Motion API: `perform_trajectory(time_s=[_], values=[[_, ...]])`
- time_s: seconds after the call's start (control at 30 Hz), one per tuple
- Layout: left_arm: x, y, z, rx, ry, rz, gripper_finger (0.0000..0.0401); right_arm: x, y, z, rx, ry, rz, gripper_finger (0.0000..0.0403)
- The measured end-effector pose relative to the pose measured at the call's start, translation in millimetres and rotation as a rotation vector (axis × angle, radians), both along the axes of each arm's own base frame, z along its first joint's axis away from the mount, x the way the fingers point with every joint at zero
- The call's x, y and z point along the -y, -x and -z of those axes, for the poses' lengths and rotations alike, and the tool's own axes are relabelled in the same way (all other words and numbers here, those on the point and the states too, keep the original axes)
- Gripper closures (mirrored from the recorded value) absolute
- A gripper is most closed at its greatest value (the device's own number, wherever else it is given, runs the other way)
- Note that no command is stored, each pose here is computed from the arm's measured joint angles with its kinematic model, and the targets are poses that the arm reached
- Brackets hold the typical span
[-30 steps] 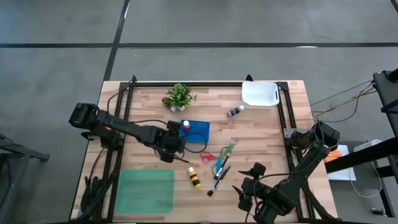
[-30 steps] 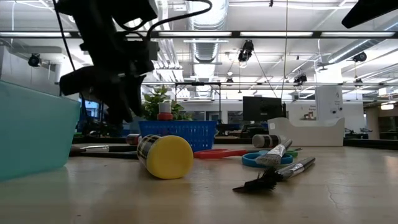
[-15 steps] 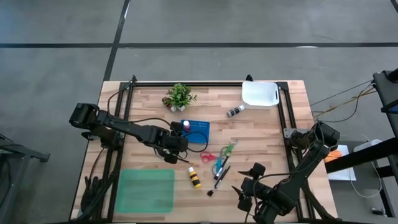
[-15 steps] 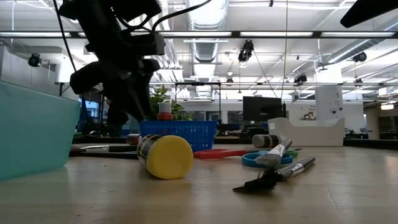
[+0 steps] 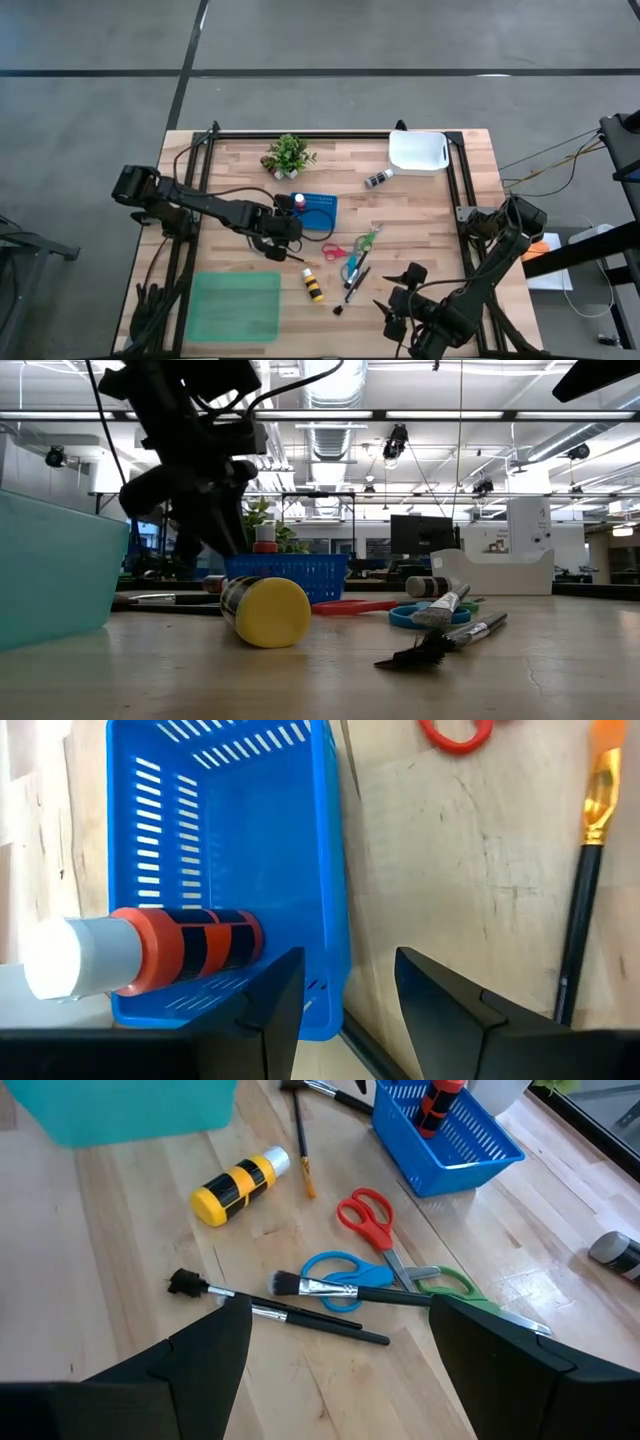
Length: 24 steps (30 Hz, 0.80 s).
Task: Pick & Place Paint Supplies
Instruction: Put the yellow paint into the blue bin
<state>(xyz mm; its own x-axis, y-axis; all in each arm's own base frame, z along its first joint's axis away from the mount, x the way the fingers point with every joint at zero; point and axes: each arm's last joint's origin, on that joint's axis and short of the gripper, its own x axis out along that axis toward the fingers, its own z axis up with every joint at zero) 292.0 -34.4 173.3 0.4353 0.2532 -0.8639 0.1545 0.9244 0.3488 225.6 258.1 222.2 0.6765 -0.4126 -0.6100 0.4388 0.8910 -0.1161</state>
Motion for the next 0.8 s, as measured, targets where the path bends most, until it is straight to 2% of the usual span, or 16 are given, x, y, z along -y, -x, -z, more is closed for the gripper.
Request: perform_trajectory(time_s=[0.3,0.8], values=[[-1.2,6.7,14.2,0.003,0.024,0.002,0.0238,0.1,-0.1,-0.1,0.000,0.000,0.000,0.0098],[0.5,2.4,13.3,0.057,0.082,0.011,0.0238,0.0,0.1,0.1,-0.012,-0.009,-0.002,0.0098]])
